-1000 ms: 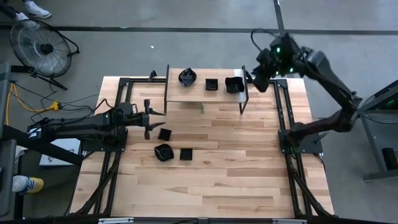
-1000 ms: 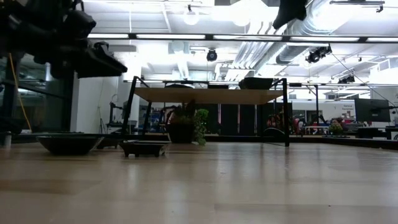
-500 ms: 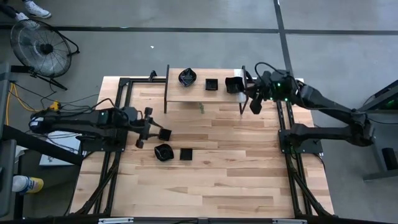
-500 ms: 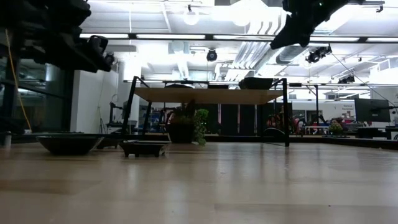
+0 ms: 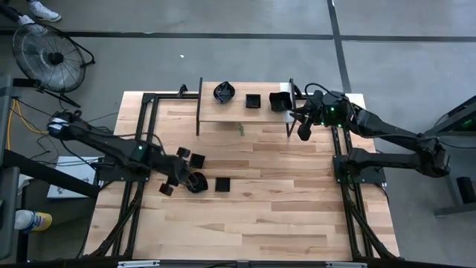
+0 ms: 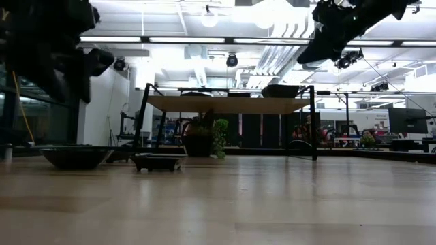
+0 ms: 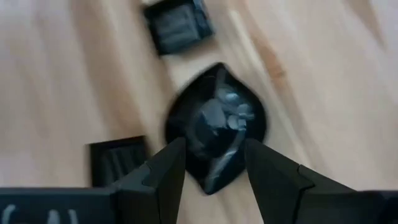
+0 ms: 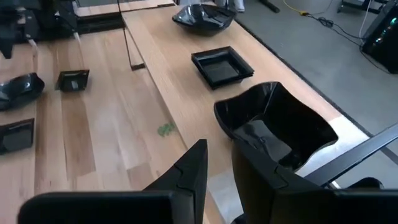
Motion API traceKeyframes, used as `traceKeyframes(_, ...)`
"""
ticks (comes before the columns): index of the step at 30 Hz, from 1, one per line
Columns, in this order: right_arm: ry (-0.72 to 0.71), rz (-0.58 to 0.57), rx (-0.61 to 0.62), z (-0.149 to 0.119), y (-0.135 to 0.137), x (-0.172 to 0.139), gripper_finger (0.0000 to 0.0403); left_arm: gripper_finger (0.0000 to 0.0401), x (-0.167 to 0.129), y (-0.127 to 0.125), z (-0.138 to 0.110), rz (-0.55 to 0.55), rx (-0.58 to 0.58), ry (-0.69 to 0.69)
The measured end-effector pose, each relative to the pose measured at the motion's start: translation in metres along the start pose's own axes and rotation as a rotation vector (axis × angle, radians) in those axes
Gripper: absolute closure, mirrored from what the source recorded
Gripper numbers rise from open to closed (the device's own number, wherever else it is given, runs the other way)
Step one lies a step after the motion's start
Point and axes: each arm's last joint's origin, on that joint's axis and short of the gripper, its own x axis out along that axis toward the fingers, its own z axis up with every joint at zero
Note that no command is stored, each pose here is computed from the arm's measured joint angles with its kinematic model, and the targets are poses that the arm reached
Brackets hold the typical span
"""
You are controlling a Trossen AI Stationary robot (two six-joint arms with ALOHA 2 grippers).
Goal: Pick & Place Mini shaped plates
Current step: Stack the leaf shaped plate on top of the other leaf shaped plate on the shelf
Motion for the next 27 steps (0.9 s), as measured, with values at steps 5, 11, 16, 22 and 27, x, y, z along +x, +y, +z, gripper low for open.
traceKeyframes(5,0.005,0.001,-0.011,-0.002,0.0,0.001,0.0334,0.0238,0.015,-0.013,0.018,-0.063,0.023,0.064)
traceKeyframes(11,0.005,0.005,-0.022,-0.002,0.0,0.001,0.0334,0.0238,0.036,-0.03,0.03,-0.093,0.101,0.164)
traceKeyframes(16,0.006,0.006,-0.024,-0.003,0.0,0.001,0.0334,0.0238,0.055,-0.047,0.024,-0.101,0.172,0.269)
traceKeyframes(22,0.004,0.007,-0.027,-0.003,0.0,0.001,0.0334,0.0238,0.064,-0.053,0.021,-0.009,0.228,0.318)
traceKeyframes(27,0.004,0.008,-0.026,-0.003,0.0,0.001,0.0334,0.0238,0.064,-0.051,0.02,0.028,0.278,0.33)
